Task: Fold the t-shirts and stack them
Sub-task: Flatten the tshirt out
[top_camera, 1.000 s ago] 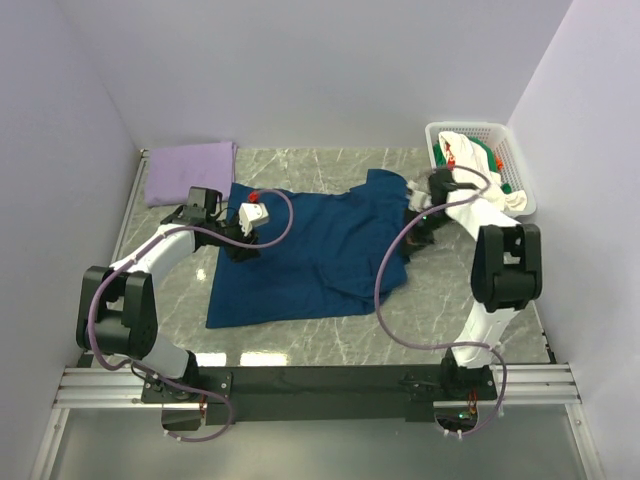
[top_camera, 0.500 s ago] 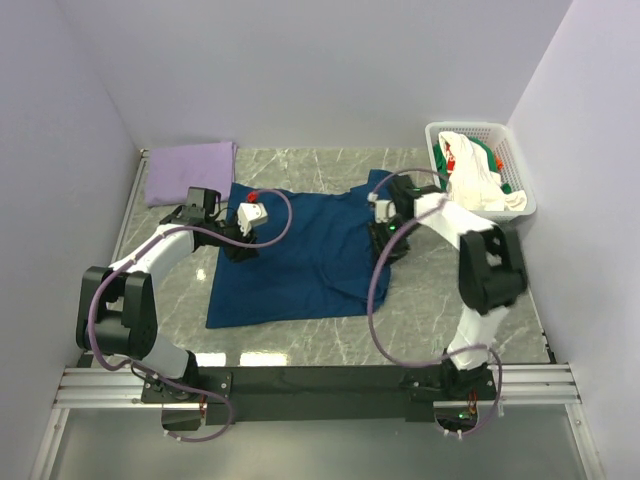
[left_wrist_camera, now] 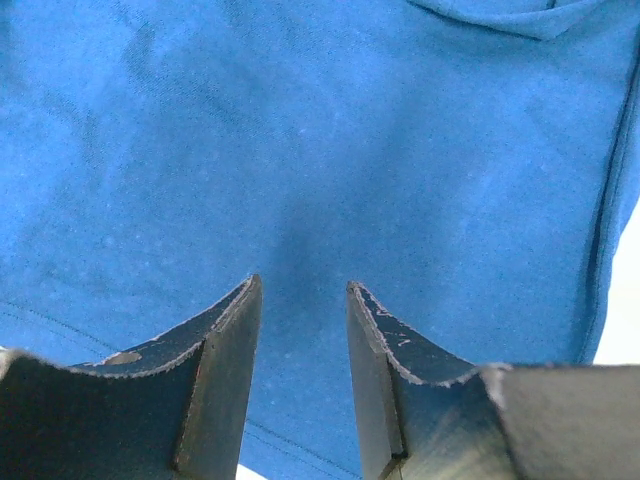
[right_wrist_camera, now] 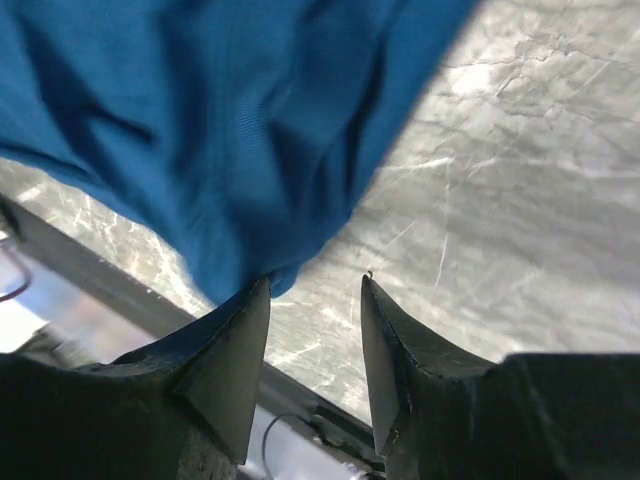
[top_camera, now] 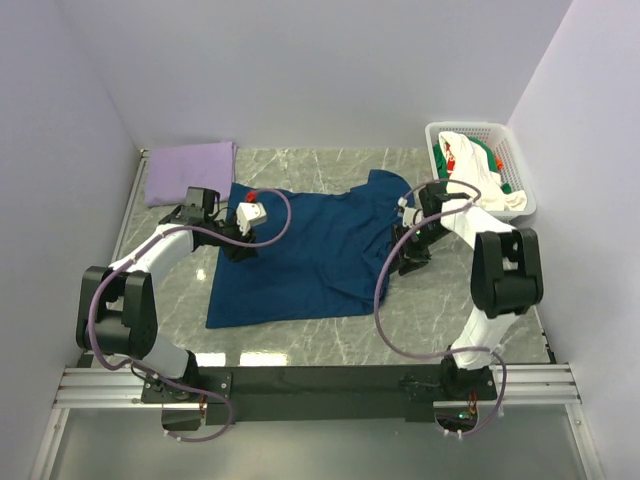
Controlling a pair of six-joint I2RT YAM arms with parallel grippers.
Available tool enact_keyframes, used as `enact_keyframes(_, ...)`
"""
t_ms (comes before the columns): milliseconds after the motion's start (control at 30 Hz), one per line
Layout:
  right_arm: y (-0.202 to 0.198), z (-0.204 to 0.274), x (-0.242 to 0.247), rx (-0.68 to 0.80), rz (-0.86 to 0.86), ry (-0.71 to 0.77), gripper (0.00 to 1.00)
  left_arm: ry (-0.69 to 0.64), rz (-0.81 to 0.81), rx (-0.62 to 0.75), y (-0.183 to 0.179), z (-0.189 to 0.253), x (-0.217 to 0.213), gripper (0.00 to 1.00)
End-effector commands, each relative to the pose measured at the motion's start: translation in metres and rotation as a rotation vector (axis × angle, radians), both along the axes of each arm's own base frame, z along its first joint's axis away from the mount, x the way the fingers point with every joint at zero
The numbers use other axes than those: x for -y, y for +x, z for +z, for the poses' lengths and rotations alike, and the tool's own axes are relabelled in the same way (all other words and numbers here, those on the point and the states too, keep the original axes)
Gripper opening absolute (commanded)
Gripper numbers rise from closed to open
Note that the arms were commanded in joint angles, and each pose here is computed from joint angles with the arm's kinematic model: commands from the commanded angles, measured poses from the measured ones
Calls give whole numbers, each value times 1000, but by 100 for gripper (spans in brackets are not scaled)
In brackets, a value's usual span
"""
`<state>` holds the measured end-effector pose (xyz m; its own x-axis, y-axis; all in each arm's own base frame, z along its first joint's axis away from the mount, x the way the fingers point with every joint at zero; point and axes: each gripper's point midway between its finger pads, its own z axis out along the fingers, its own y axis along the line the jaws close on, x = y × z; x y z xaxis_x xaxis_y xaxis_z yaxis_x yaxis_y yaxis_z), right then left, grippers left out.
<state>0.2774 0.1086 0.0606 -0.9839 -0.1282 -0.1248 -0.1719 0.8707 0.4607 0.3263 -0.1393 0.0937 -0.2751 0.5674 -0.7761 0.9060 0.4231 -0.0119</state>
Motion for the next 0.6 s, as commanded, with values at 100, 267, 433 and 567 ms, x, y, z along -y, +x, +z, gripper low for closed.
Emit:
enact_keyframes(100,1,4,-21,-116,-55,200,49,2,6,-6,2,-4,-5,45)
enact_keyframes(267,0,18,-21,-82,-70,265,48,3,13,-16,-1,-7,-9,45)
enact_keyframes(433,-5,34,-17,-27,-90,294,45,6,13,-11,0,-7,-11,45)
enact_keyframes(567,-6,40,-23,-15,-87,328,45,6,16,-10,3,-7,-12,45)
